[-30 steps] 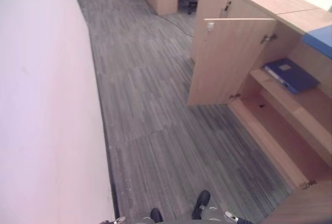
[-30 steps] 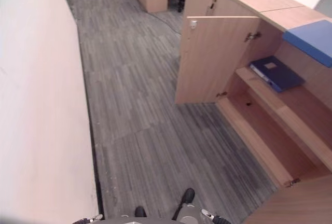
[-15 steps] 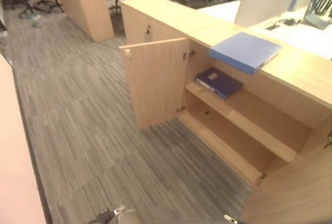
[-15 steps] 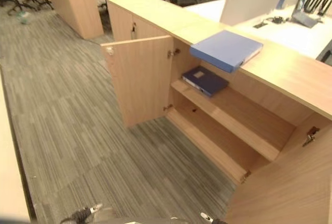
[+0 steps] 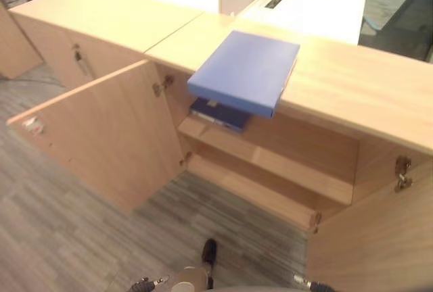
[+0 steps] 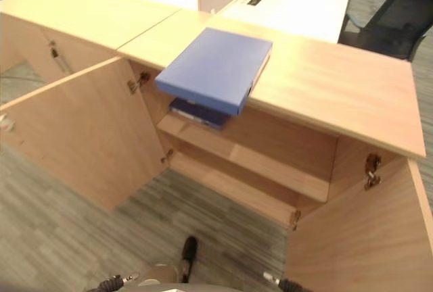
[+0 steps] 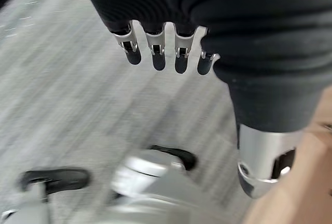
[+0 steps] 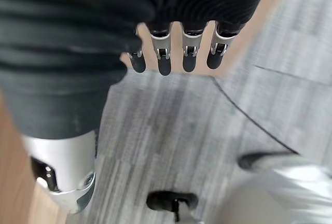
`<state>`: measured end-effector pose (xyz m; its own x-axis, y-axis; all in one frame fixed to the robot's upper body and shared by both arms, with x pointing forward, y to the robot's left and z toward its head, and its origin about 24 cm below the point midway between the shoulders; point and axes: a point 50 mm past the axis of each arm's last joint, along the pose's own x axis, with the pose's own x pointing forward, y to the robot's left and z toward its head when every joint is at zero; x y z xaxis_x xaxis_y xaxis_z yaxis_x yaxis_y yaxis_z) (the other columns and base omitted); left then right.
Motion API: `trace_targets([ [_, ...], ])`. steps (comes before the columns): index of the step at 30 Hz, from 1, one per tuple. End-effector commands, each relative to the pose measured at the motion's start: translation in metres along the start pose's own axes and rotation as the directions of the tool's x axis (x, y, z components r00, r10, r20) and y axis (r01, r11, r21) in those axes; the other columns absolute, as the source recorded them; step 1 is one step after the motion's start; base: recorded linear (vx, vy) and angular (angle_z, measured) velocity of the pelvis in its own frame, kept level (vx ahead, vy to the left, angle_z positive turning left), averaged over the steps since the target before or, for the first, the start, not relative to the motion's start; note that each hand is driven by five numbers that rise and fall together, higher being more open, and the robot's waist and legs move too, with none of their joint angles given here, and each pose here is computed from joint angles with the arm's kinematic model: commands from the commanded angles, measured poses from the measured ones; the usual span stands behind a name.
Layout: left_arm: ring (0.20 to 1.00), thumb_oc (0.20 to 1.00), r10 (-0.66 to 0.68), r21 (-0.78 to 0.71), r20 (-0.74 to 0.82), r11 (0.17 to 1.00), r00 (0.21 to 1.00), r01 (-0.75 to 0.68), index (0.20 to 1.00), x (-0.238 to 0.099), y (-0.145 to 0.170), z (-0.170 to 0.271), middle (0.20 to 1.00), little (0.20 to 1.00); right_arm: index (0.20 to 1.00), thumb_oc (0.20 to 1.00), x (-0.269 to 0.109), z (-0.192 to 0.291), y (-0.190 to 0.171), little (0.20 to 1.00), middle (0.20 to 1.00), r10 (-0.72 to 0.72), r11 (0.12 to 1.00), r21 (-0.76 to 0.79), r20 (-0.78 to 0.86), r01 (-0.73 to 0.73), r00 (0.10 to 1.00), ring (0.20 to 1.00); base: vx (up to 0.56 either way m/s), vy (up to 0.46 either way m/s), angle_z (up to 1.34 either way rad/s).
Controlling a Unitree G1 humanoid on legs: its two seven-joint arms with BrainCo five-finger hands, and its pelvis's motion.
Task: Put the empty folder in the office cabinet
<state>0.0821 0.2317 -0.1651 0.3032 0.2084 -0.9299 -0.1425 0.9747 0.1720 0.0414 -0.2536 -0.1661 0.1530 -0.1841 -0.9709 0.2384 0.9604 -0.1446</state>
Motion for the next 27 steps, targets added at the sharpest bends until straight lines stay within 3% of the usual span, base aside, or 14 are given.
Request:
trace_targets([
  [1,1.000,1.000,0.020,0.027,0.021,0.999,1.000,-0.021,1.000,0.000,0.012,0.005,1.000,1.000,1.000,1.000,-0.001,0.012,-0.005,1.000,1.000,-0.003,1.000,0.008,0.050,0.002,0.999,1.000,0.17,0.316,-0.43],
  [9,1.000,1.000,0.023,0.050,0.071,0.998,0.997,-0.027,1.000,0.000,0.016,0.020,1.000,1.000,1.000,1.000,0.000,0.032,0.011,1.000,1.000,0.046,0.999,0.019,0.125,-0.049,0.991,1.000,0.13,0.297,-0.21],
  [12,1.000,1.000,-0.002,0.054,0.124,0.999,0.992,-0.005,1.000,0.001,0.009,0.035,1.000,1.000,1.000,1.000,0.000,0.047,0.016,1.000,1.000,0.053,0.996,0.059,0.169,-0.063,0.984,1.000,0.06,0.024,-0.09],
  [27,1.000,1.000,-0.021,0.038,0.097,0.999,0.995,0.017,1.000,0.001,0.000,0.022,1.000,1.000,1.000,1.000,0.001,0.026,0.012,1.000,1.000,0.027,0.993,0.116,0.105,-0.039,0.994,1.000,0.06,-0.068,-0.04],
])
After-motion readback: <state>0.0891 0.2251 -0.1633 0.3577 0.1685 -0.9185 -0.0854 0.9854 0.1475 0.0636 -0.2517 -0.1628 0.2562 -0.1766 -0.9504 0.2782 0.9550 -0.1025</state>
